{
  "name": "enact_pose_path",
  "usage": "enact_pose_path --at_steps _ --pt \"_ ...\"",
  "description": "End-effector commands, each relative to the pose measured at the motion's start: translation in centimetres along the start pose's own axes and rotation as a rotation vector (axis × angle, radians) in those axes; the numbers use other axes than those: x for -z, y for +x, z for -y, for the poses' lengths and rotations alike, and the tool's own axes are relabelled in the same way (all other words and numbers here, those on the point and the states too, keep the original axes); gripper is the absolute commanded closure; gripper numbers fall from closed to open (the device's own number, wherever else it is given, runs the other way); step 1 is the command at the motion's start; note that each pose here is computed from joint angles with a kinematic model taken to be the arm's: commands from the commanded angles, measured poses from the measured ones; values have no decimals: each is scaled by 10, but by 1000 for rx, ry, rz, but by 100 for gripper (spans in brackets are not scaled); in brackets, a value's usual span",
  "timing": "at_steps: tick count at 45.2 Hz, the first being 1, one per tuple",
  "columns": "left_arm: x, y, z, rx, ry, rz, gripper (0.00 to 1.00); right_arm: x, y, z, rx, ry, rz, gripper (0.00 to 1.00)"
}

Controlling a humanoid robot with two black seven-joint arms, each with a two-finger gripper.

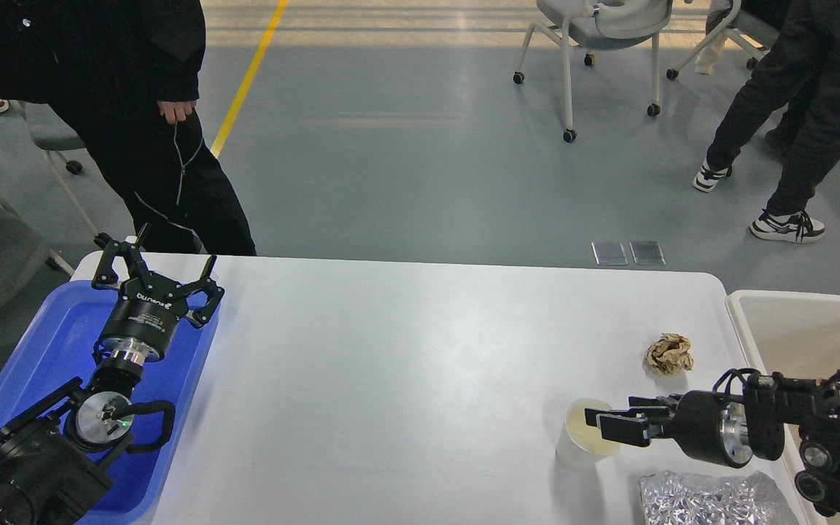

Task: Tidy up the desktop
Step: 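Close the right gripper on the white paper cup, then lift the cup with the right gripper and carry it over the white bin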

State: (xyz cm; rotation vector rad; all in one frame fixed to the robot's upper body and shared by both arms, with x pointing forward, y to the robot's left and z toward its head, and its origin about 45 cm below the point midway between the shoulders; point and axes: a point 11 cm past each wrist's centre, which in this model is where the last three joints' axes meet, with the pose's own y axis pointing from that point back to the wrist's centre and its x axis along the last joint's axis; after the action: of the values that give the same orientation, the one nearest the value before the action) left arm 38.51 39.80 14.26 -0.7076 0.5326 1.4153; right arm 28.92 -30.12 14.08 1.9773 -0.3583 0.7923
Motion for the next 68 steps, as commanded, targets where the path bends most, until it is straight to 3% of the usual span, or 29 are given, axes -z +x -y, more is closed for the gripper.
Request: enact_pose_path --at_steps 1,7,10,12,14,16,41,68 --pt "0 0 0 1 1 0 0 2 -10 12 9 9 14 11" --pt "0 0 0 1 1 0 0 5 -13 16 15 32 14 15" --pt "0 0 0 -1 -1 0 0 4 -12 16 9 36 3 27" --pt "0 0 0 1 -1 -1 0 1 -13 17 12 30 2 48" --pt "0 0 0 -1 1 1 0 -3 -14 20 13 17 2 81" --pt "0 0 0 1 1 0 0 -3 -15 23 16 15 2 100" --pt "0 0 0 1 1 0 0 -15 15 6 -59 -8 -18 100" --pt "0 0 0 0 2 2 0 -14 115 -100 -173 -64 0 100"
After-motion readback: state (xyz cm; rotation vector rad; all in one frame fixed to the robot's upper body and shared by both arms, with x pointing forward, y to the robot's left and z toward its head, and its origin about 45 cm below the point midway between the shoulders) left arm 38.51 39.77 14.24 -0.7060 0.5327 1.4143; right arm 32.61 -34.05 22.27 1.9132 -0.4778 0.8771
